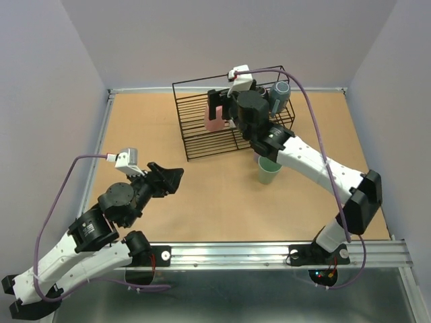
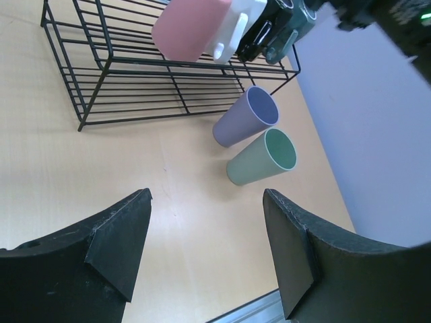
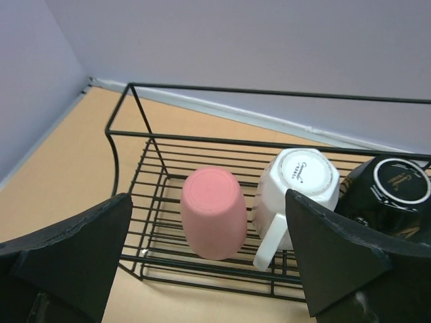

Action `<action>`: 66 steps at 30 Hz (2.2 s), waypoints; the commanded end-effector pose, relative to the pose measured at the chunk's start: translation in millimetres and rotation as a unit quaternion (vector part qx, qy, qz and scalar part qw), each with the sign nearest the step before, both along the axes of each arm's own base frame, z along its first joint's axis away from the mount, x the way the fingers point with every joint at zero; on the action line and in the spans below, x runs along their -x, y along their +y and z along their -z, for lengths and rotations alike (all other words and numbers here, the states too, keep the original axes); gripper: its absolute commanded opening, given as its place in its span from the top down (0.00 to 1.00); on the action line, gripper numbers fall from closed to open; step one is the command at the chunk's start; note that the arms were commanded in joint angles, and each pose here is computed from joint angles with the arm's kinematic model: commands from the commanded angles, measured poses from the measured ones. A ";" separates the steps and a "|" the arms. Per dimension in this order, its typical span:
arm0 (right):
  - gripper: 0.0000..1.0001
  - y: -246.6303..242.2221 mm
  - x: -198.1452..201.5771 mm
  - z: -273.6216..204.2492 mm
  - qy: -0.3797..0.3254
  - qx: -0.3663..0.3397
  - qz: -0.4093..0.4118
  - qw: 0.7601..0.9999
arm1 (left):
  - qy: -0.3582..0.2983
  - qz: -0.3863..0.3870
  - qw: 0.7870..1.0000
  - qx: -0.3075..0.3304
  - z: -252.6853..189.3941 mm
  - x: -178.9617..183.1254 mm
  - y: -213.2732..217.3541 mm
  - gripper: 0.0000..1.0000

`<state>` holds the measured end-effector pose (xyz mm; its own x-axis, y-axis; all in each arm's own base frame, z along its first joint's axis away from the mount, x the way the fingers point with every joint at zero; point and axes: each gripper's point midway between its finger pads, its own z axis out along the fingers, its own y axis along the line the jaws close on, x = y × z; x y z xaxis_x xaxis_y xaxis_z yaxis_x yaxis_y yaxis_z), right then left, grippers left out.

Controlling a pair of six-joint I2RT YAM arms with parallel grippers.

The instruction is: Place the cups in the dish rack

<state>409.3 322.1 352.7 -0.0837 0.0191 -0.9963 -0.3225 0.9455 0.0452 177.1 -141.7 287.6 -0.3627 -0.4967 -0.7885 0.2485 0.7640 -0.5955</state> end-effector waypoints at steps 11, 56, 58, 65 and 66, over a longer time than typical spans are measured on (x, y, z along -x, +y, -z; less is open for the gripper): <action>0.00 -143.9 112.2 -50.3 -0.011 -0.115 0.082 0.990 | 0.052 0.143 0.985 -0.076 32.6 -24.8 -118.4 0.24; 0.00 -246.2 200.9 -36.5 0.060 -0.184 0.139 0.971 | 0.183 0.141 0.932 -0.280 142.1 -115.7 -283.2 0.76; 0.00 -243.7 200.4 -36.6 0.062 -0.184 0.136 0.971 | 0.183 0.144 0.932 -0.279 142.6 -114.6 -283.8 0.85; 0.00 -236.3 198.5 -50.0 0.059 -0.180 0.120 0.975 | 0.172 0.132 0.943 -0.253 115.8 -111.9 -274.7 1.00; 0.00 -235.2 198.2 -51.4 0.059 -0.180 0.117 0.975 | 0.168 0.130 0.945 -0.248 108.9 -111.2 -273.7 1.00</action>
